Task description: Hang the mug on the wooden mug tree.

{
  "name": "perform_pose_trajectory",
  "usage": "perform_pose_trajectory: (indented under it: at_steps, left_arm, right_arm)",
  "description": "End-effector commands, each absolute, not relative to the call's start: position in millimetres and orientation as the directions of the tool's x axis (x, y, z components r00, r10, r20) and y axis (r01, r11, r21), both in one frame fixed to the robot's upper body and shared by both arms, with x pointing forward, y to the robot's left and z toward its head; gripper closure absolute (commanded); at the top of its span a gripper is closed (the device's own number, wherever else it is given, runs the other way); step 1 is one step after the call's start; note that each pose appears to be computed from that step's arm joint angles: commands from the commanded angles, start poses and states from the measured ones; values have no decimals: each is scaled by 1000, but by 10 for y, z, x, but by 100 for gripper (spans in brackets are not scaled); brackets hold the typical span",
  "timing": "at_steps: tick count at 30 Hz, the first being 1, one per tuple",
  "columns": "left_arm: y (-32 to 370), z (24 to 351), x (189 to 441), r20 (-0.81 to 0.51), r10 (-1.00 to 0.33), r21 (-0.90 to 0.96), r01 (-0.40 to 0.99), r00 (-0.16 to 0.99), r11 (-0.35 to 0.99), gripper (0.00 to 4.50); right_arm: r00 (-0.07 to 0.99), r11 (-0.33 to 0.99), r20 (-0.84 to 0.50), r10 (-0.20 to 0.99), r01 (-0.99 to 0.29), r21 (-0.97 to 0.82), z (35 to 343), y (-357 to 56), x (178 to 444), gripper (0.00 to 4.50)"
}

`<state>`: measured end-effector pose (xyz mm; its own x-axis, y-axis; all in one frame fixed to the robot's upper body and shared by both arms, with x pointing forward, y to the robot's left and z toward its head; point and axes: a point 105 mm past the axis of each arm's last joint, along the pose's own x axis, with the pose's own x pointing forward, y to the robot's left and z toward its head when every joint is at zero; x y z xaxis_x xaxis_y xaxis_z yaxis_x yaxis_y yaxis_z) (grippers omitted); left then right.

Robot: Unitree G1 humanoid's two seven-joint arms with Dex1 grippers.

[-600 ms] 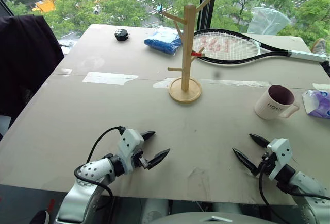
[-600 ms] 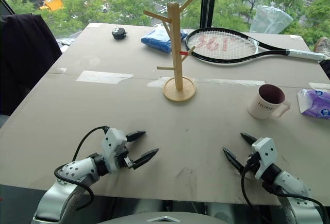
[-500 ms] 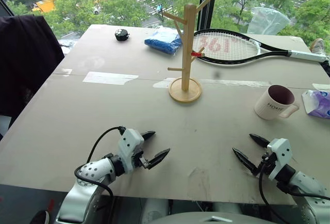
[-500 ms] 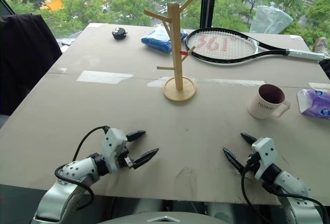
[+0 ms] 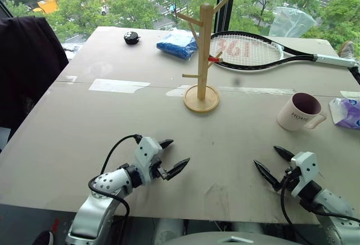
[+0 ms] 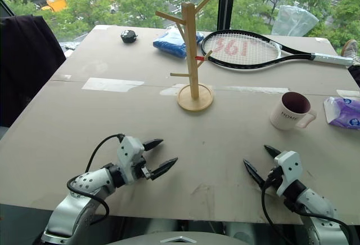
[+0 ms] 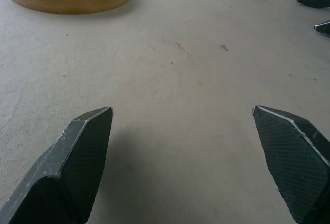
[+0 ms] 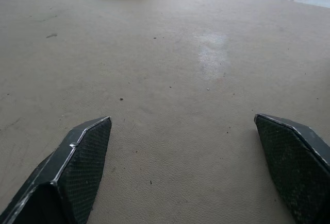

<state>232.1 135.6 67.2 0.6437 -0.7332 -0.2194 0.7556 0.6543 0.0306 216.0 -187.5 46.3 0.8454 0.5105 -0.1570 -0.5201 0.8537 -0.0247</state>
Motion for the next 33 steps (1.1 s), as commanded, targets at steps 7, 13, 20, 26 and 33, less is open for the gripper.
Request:
perform_pose_trajectory:
  at_steps: [7,13,20,26,33]
  left_arm:
    - [1265,829,2400,-170,-761,64,778,626,625,5]
    - [996,1147,2444,-96,-846,94,851,524,516,5]
    - [722,1548,2550,-56,-895,169,888,443,429,5]
    - [638,1601,2509,-74,-919,183,912,386,368,5]
    - [622,1574,2511,-69,-919,172,912,388,372,5]
  right_arm:
    - [943,945,-111,314,-322,-62,545,-2257,2326,0]
    - [994,994,-99,55,-64,-90,577,-2815,2456,0]
    - [995,994,-26,-100,99,-45,782,-3267,2622,0]
    - [997,997,23,-78,78,-11,914,-3289,2792,0]
    - [1000,1000,5,-17,17,14,845,-3290,2991,0]
